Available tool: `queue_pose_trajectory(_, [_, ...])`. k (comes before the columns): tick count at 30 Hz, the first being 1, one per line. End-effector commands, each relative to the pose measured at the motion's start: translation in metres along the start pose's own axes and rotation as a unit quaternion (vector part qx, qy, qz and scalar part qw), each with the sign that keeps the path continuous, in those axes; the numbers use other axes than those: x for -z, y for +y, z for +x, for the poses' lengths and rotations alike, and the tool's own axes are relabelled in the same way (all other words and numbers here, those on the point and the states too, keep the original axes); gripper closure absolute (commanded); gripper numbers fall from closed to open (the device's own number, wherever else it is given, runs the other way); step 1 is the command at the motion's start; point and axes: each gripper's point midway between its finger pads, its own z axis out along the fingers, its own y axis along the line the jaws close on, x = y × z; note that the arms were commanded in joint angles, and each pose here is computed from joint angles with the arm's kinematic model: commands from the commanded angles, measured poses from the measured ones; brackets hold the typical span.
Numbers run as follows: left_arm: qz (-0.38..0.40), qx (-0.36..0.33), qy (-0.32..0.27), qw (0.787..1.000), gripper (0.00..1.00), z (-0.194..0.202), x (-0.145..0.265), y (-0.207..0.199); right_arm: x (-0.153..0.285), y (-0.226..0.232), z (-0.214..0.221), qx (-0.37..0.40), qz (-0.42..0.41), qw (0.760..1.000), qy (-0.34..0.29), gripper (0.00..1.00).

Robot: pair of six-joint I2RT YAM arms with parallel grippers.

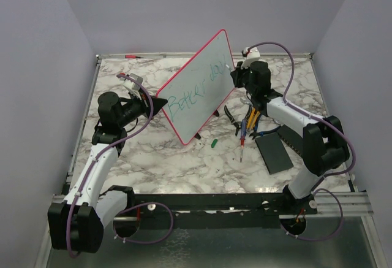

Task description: Write a sentence on the whiteboard

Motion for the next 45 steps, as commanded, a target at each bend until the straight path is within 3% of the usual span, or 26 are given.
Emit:
queue_pose_trajectory(1, [0.020,0.049,0.104,0.993,1.00,0.066,0.007,-0.004,0.006,0.017,0.016,-0.015,-0.042,0.999,0.018,1.00])
queue_pose_trajectory(21, [0.020,0.048,0.101,0.994,1.00,0.065,0.008,-0.005,0.033,0.049,0.061,-0.026,-0.077,0.995,0.066,0.99])
queue_pose_trajectory(30, [0.020,0.046,0.100,0.994,1.00,0.064,0.008,-0.006,0.037,0.003,0.019,-0.042,0.013,0.999,0.028,0.99])
queue_pose_trajectory(35, [0.019,0.047,0.100,0.994,1.00,0.064,0.007,-0.005,0.034,-0.024,-0.014,-0.052,0.013,0.998,-0.011,1.00])
queue_pose_trajectory(45, [0.016,0.049,0.104,0.993,1.00,0.067,0.007,-0.003,0.007,-0.019,-0.041,-0.036,-0.017,0.998,-0.043,0.99])
